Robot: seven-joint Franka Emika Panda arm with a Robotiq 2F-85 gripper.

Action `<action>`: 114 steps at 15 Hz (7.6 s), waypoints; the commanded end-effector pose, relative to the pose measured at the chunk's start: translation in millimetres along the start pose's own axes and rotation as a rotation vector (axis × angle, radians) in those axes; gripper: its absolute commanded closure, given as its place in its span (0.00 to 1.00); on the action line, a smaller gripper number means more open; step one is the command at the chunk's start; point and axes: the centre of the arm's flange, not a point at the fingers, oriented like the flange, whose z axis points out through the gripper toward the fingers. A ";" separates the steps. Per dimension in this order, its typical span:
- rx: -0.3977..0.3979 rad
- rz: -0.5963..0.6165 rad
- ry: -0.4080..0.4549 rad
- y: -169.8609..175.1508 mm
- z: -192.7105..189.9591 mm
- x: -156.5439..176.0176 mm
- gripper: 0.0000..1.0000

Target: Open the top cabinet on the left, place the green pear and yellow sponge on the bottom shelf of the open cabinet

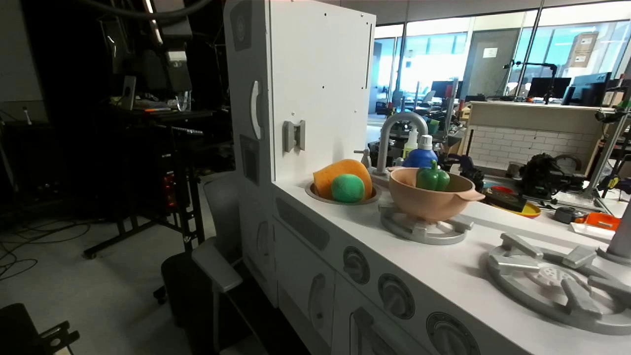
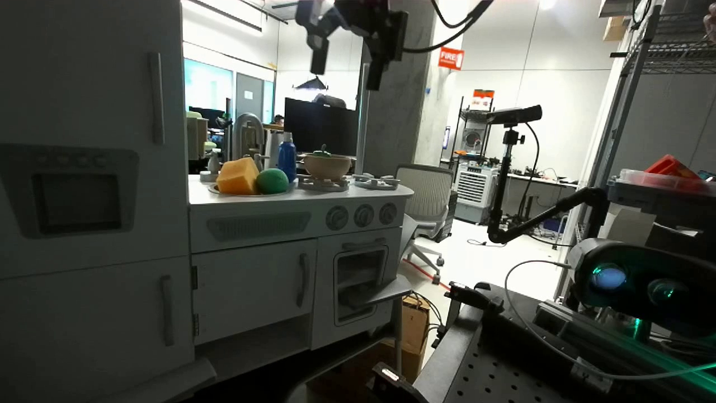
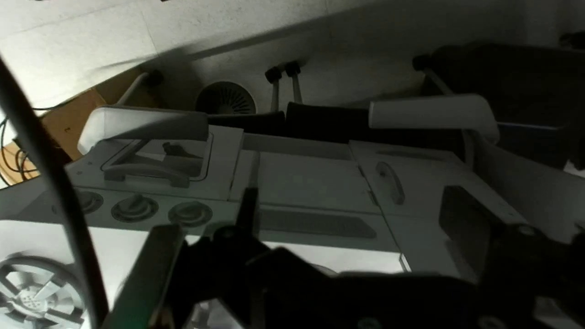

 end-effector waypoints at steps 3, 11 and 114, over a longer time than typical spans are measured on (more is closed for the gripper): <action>0.044 0.157 0.122 -68.0 3.6 72.5 0.00; 0.036 0.114 0.215 -136.6 31.0 124.5 0.00; -0.264 -0.105 -0.034 -30.3 45.3 86.5 0.00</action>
